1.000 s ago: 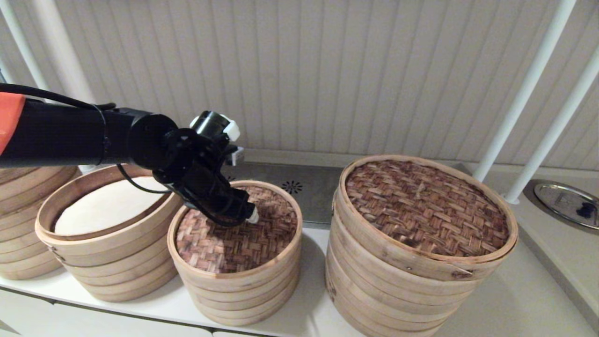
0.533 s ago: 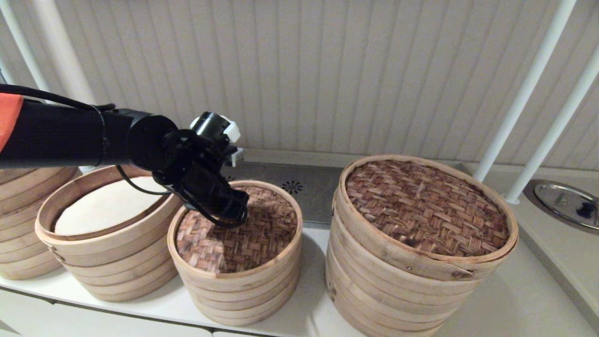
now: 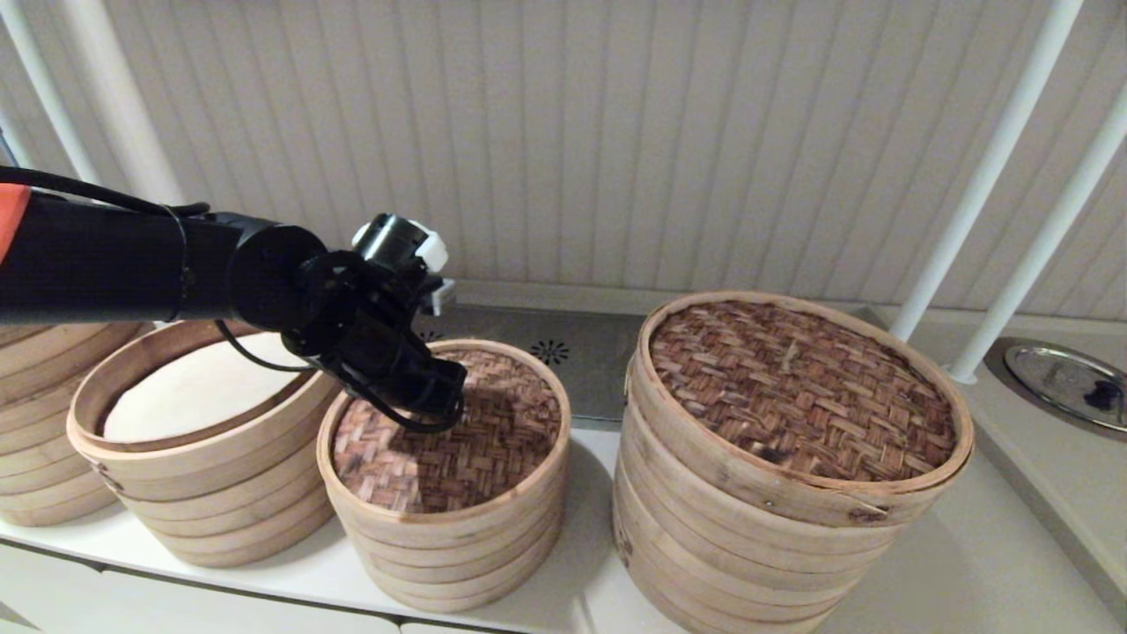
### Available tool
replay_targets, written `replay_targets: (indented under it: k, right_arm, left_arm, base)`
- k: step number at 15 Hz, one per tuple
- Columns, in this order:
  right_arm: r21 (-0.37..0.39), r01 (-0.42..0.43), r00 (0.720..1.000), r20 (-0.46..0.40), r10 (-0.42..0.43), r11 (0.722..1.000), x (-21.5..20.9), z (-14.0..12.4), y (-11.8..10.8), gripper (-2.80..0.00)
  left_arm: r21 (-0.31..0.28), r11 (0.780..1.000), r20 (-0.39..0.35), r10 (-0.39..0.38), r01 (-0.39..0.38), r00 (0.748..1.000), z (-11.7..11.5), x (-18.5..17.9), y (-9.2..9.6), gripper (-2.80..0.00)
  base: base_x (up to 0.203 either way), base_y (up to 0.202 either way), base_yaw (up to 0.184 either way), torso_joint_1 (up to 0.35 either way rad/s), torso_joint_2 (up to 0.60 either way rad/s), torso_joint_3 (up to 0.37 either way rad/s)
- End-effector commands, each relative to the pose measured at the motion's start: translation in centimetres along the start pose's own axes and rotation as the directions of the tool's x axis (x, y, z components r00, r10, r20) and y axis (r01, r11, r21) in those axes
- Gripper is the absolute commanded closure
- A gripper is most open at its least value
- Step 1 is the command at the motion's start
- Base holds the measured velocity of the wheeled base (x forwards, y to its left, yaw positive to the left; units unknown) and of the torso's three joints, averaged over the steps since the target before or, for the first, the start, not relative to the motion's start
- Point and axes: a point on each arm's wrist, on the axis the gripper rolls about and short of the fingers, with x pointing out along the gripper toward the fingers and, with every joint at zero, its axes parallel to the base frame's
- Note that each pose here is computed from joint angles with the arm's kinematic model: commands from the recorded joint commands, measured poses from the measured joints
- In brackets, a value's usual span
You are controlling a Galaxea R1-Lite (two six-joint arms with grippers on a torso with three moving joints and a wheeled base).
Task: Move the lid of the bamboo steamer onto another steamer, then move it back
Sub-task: Pick up the steamer
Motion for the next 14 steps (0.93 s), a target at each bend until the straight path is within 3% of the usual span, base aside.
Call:
replay_targets:
  k: [1,10,14]
  right_arm:
    - [0.0,-0.001,1.0,0.001,0.001,1.0,0.0,0.0,0.0,0.0]
    - [0.0,-0.001,1.0,0.001,0.001,1.0,0.0,0.0,0.0,0.0]
    - [0.0,-0.001,1.0,0.0,0.001,1.0,0.0,0.0,0.0,0.0]
  left_arm:
    - [-0.005,1.0,0.022,-0.001,0.001,1.0,0.3,-0.7,0.0,0.0]
    - [-0.024,1.0,0.136,-0.005,0.008,0.991,1.0,-5.0,0.6,0.0]
    - [-0.049,0.999,0.185,0.012,-0.003,0.983,1.3,-6.9,1.8,0.0]
  base:
    - [0.0,0.0,0.0,0.0,0.0,0.0]
    - [0.0,0.0,0.0,0.0,0.0,0.0]
    - [0.0,0.0,0.0,0.0,0.0,0.0]
